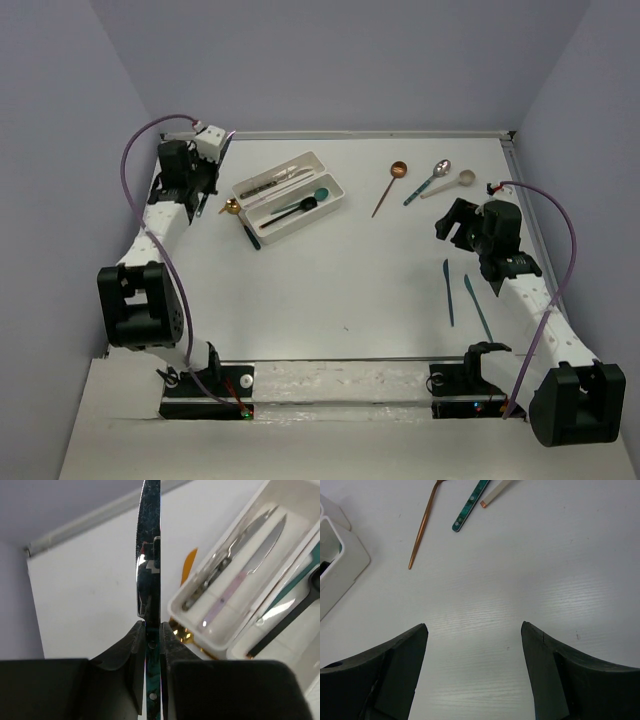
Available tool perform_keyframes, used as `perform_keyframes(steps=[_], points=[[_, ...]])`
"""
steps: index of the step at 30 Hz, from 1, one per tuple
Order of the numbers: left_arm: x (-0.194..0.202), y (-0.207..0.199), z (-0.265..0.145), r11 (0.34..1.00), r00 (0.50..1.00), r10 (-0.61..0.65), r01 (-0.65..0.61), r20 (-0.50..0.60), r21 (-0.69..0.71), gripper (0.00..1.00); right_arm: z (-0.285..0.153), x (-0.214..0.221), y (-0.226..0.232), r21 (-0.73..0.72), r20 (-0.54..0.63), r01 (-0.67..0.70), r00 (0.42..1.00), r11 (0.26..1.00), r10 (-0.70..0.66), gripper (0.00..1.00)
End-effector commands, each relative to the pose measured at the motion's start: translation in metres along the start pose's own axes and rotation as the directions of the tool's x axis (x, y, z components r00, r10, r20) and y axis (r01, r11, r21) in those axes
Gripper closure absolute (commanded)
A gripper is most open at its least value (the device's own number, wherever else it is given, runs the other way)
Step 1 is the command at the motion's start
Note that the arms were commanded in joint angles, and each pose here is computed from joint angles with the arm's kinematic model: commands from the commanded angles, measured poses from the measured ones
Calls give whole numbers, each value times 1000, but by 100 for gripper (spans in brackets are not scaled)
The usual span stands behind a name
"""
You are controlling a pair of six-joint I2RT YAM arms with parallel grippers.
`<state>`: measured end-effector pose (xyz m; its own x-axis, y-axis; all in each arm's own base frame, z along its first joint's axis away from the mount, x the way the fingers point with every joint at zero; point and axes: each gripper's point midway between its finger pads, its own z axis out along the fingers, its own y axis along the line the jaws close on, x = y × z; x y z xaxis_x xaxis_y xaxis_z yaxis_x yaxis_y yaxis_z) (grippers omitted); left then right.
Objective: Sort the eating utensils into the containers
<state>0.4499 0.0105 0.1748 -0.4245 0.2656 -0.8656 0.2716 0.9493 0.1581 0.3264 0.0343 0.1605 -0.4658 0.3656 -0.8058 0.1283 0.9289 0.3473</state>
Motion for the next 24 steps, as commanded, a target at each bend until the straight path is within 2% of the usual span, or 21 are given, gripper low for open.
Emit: perform_keyframes(steps=[1,4,7,13,17,24], points=[[-105,-53,17,951,934,270,-297,233,89,100,0,-3,-4,11,18,7,1000,1000,-7,19],[-135,-84,52,905,892,365,-407,267,123,100,0,-2,-4,13,15,12,1000,1000,-12,19],[-141,-103,80,862,865,420,-475,274,179,100,0,-5,-9,38,29,13,999,999,-14,19],[-119,-121,116,781,814,528,-578,242,238,100,1,-3,-10,45,22,13,1000,999,-14,19],[-103,-129,133,762,806,549,-592,222,262,100,4,-1,-10,46,11,12,1000,999,-12,19],[-70,-152,137,741,817,539,-576,206,344,100,4,-1,-11,52,13,11,1000,999,-12,19]])
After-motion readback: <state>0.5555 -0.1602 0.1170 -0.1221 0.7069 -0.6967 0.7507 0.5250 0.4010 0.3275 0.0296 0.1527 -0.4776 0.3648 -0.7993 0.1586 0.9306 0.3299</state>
